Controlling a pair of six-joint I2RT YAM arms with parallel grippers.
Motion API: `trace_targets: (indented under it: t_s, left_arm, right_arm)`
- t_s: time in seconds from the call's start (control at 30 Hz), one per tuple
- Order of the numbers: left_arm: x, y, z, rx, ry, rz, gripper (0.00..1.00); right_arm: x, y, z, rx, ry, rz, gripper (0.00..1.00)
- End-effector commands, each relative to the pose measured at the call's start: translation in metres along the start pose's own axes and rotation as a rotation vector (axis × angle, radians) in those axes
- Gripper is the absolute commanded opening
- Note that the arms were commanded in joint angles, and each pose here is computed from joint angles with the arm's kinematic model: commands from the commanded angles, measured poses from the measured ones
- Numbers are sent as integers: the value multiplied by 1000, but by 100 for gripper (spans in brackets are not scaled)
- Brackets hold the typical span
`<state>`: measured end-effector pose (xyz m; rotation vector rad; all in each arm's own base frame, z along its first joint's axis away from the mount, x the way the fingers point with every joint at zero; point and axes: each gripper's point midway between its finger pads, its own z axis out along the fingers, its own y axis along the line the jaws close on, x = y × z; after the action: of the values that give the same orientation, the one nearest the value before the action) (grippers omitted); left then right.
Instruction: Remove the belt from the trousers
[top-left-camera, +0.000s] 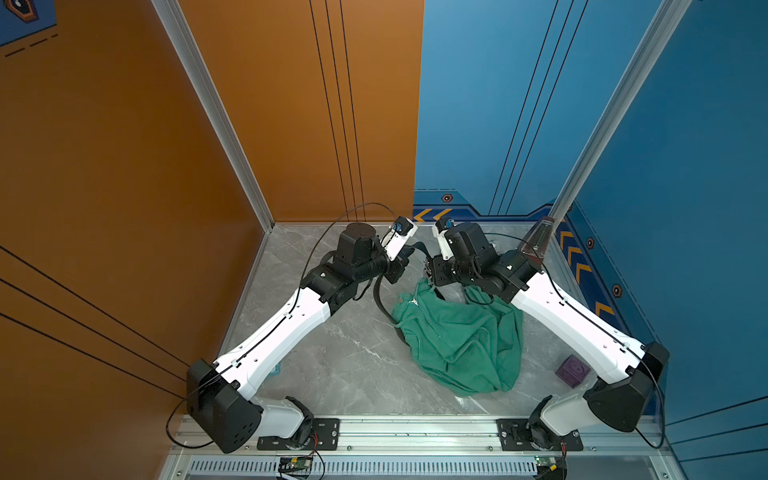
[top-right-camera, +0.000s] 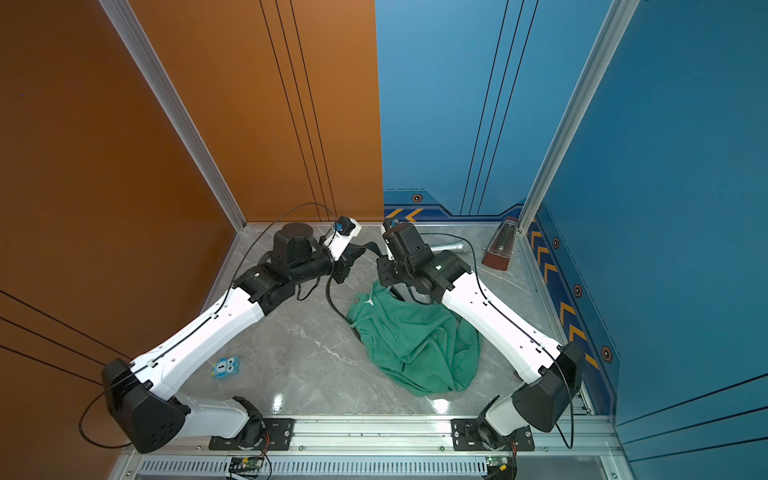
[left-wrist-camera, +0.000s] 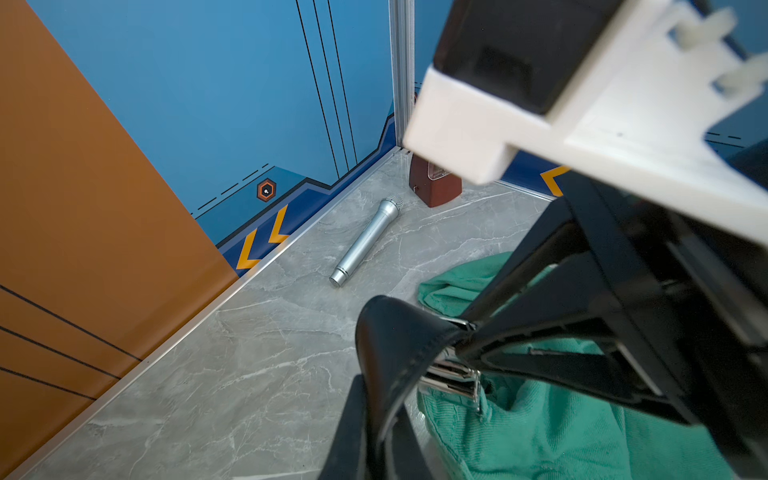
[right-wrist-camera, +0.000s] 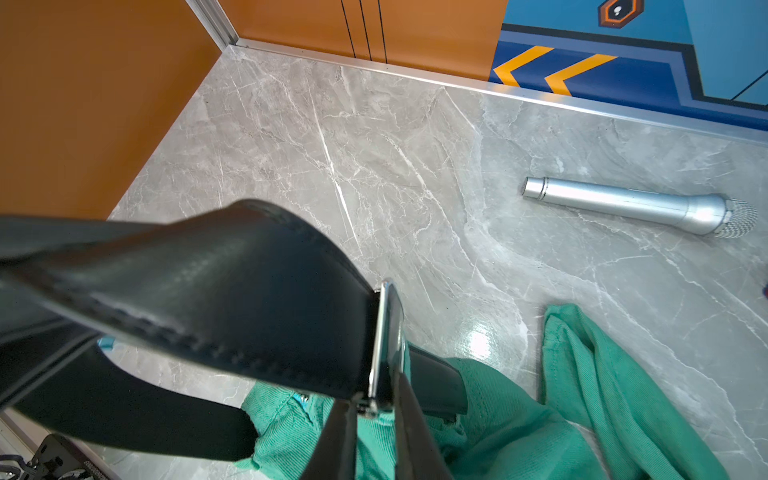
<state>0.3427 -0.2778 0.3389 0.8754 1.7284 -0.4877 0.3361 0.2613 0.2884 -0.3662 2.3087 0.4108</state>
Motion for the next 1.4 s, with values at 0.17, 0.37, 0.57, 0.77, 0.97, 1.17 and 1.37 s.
trace_targets:
  t_s: [0.17,0.37,0.57,0.77,0.97,1.17,1.37]
  left_arm:
    - [-87,-3,-46,29,-267,3,0]
    - [-105,1,-64,33,-337,-25,0]
    - [-116,8,-81,7,-383,-25,0]
    - [-126,16,-97,-28,-425,-17,0]
    - [-130,25,-106,-71,-452,-13,0]
    - [-133,27,-108,-75,-462,-12,0]
    - [-113,32,-81,-68,-397,-24,0]
  right_arm:
    - [45,-61,34,158,117,109,4]
    - [67,-78,51,182,169,132,11]
    - [86,-86,66,181,212,155,15]
    - [97,-89,75,183,242,155,12]
    - [102,-85,81,155,265,150,24]
    - [101,-76,85,121,264,138,16]
    - [75,-54,64,92,159,56,26]
